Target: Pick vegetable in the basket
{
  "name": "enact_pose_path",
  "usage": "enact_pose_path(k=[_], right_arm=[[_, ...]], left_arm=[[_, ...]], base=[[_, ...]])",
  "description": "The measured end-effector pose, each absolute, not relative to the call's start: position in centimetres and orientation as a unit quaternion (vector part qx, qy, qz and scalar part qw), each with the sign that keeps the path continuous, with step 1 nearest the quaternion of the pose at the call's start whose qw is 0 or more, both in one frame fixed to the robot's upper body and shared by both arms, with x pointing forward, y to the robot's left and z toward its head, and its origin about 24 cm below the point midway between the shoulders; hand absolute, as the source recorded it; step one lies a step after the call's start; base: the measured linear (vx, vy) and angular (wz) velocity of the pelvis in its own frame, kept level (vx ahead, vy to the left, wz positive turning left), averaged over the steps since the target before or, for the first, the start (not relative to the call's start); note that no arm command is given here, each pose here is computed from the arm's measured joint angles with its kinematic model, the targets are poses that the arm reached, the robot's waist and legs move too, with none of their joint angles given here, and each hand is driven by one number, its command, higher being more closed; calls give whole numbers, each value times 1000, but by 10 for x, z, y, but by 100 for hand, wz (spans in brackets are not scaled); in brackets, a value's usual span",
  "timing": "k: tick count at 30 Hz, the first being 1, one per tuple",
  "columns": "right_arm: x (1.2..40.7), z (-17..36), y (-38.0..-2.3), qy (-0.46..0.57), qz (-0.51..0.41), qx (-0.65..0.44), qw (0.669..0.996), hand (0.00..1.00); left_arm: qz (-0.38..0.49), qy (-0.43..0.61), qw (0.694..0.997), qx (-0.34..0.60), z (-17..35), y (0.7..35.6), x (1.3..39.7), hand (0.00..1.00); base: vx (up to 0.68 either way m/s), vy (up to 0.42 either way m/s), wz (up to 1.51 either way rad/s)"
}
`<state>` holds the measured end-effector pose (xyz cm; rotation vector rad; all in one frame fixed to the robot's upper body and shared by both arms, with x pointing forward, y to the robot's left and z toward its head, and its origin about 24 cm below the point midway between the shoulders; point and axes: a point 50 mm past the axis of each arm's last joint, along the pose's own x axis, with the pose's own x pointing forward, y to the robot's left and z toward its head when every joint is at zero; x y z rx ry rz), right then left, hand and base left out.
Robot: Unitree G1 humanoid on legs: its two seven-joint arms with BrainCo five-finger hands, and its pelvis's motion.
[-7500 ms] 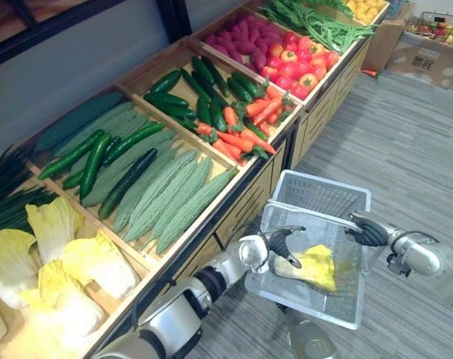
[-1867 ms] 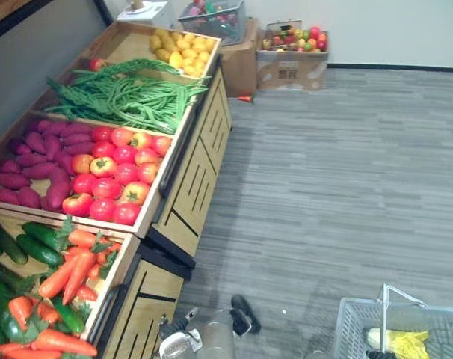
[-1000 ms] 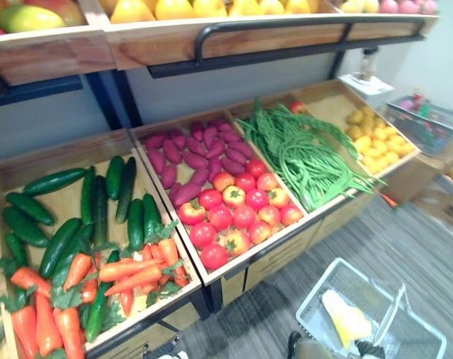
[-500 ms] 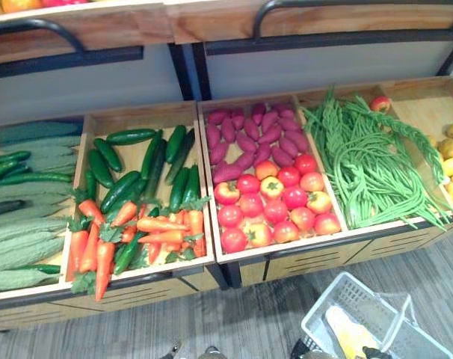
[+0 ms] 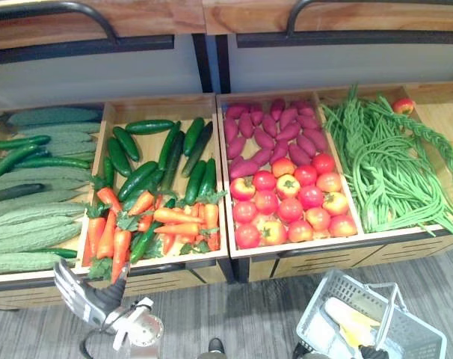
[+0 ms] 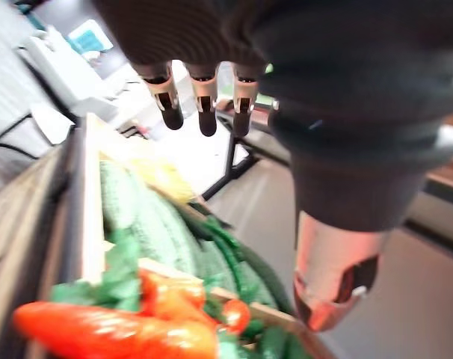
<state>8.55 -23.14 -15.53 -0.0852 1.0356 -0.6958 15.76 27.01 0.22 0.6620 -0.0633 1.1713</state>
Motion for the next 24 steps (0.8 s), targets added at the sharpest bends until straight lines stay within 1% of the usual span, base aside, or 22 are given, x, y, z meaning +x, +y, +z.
enact_pose_path(k=[3, 4, 5, 7, 9, 11, 16, 17, 20, 24], right_arm=[[91, -154, -233, 481, -318, -48, 816, 100], [91, -154, -234, 481, -317, -49, 816, 100], [92, -153, -235, 479, -314, -51, 818, 100], [94, -152, -238, 477, -309, -54, 821, 100], [96, -152, -239, 476, -303, -59, 823, 100], [96, -151, -242, 476, -295, -63, 826, 100], [102, -151, -242, 473, -276, -63, 834, 100], [103, -150, -242, 472, -272, -64, 836, 100], [106, -148, -248, 468, -271, -71, 838, 100], [106, -145, -256, 466, -273, -76, 838, 100]], left_arm=[[507, -92, 790, 331, 25, 271, 168, 0], [497, -98, 793, 338, 28, 272, 169, 0], [455, -115, 803, 366, 35, 275, 173, 0], [411, -122, 814, 393, 40, 278, 176, 0], [354, -111, 825, 426, 43, 286, 178, 0], [280, -87, 833, 470, 44, 295, 182, 0], [182, -29, 851, 493, 31, 296, 187, 0], [148, -12, 851, 504, 27, 296, 188, 0], [83, 37, 852, 516, 14, 298, 192, 0], [39, 63, 854, 514, 5, 293, 199, 0]], base=[[14, -7, 6], [38, -8, 10], [43, -2, 2], [40, 0, 0], [13, -4, -2], [0, 0, 0], [-16, -7, -6], [-40, -13, -14], [-71, -17, -16], [-63, -17, -15]])
